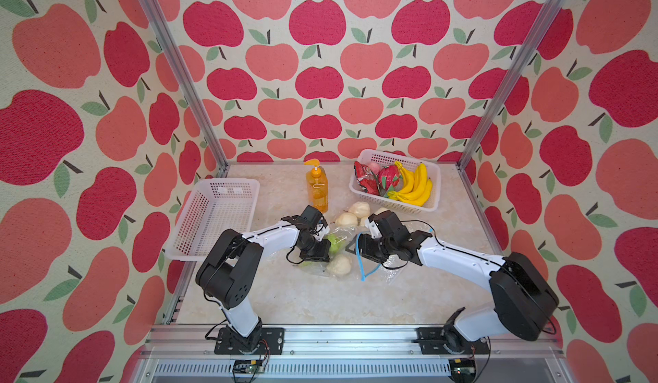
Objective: Open the zip-top bag and take out the pear
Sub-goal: Pick up the pear from the zipper food storage bag.
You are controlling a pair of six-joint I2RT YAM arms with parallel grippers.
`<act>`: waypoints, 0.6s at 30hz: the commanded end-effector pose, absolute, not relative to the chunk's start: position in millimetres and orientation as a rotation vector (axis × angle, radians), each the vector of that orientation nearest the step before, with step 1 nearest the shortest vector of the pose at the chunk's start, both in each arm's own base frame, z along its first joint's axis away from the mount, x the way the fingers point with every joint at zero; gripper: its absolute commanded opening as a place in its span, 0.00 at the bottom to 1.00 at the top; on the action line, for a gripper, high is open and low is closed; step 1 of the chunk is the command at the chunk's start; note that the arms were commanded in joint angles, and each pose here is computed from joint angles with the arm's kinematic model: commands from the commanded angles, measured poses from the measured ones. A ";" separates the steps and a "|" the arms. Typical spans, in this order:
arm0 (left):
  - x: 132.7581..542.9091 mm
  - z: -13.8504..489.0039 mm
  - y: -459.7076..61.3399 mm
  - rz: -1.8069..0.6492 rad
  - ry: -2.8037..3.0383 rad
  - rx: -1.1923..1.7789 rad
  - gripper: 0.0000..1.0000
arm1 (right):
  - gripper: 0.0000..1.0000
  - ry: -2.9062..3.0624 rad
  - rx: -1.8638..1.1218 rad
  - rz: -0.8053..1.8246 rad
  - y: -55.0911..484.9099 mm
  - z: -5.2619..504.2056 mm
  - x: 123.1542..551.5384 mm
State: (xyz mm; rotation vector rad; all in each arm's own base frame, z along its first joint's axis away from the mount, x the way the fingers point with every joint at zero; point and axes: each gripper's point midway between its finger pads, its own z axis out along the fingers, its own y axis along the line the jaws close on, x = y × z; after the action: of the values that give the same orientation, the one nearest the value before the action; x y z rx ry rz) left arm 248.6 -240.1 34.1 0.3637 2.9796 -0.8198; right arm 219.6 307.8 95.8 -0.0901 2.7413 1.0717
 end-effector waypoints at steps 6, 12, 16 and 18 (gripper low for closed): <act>251.5 70.1 -238.2 -0.812 2.914 0.369 0.00 | 0.81 2.786 -0.205 1.040 296.6 98.0 195.9; 235.5 97.5 -235.1 -0.860 2.884 0.375 0.02 | 0.81 2.804 -0.256 1.070 296.0 96.8 186.3; 225.2 83.7 -237.3 -0.886 2.914 0.381 0.02 | 0.81 2.815 -0.249 1.088 296.9 92.8 183.6; 221.8 72.7 -240.4 -0.895 2.935 0.387 0.01 | 0.81 2.822 -0.250 1.091 297.8 89.9 182.9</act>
State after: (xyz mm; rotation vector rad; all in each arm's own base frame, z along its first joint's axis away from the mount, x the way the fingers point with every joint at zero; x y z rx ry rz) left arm 237.2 -240.8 91.9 0.3978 2.8534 -0.8787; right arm 193.8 298.7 94.9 -0.2087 2.7918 1.0791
